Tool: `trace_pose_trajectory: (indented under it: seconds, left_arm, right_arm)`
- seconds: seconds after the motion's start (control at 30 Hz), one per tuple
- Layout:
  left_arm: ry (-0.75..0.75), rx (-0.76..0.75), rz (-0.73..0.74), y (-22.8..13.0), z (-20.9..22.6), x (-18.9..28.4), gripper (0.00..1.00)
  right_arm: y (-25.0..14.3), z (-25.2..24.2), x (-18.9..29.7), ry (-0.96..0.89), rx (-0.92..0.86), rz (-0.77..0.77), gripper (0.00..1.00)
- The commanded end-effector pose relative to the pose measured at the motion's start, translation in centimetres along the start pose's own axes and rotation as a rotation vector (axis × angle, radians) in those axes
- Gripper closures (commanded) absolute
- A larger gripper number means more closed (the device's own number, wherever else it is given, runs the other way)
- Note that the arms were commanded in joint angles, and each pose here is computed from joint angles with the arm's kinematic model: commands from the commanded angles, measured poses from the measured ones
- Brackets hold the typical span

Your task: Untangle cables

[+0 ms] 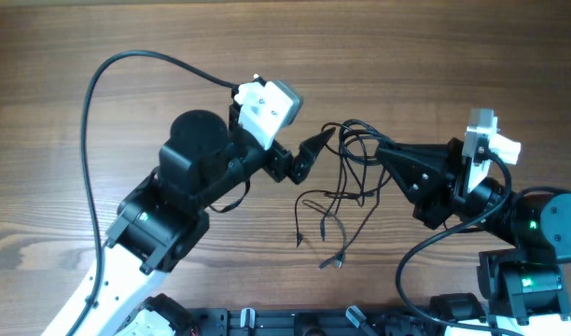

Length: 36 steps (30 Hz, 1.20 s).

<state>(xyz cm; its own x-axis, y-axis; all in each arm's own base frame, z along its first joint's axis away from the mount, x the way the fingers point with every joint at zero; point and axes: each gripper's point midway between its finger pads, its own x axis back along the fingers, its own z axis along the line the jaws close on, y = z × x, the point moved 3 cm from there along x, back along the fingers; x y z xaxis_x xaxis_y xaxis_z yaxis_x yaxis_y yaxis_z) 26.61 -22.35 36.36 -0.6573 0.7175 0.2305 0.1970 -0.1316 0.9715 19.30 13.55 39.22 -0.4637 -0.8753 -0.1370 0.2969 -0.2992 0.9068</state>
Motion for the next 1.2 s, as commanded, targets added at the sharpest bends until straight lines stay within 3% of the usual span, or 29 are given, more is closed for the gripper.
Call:
trace_pose_trajectory:
  seconds: [0.0,0.2,0.27,0.37,0.43,0.87,1.0,1.17]
  left_arm:
    - [0.079,0.079,-0.011,0.2,1.3,-0.6,0.06]
    - [-0.025,0.092,0.007,-0.3,-0.6,-1.5,0.05]
    - [0.021,0.127,0.032,-1.0,0.1,-2.1,0.15]
    - [0.520,0.483,0.004,-3.1,6.7,-0.5,0.20]
    - [0.626,0.560,-0.017,-3.7,7.9,0.3,0.19]
    - [0.709,0.900,-0.091,-4.9,10.7,2.0,0.21]
    - [0.734,0.933,-0.179,-3.5,12.2,4.1,0.14]
    - [0.774,1.032,-0.338,-1.8,14.0,7.8,0.16]
  right_arm:
    - [-0.1,1.0,0.1,0.055,0.037,0.027,0.96]
    - [-0.4,1.4,0.1,0.080,0.037,0.045,0.96]
    - [-0.4,1.4,0.1,0.080,0.037,0.045,0.96]
    - [-0.4,1.4,0.1,0.080,0.038,0.044,0.95]
    - [-0.3,1.3,0.1,0.077,0.038,0.043,0.95]
    - [-0.1,1.1,0.1,0.058,0.038,0.029,0.96]
    - [-0.1,1.1,0.1,0.058,0.038,0.029,0.95]
    - [-0.2,1.0,0.1,0.057,0.035,0.030,0.96]
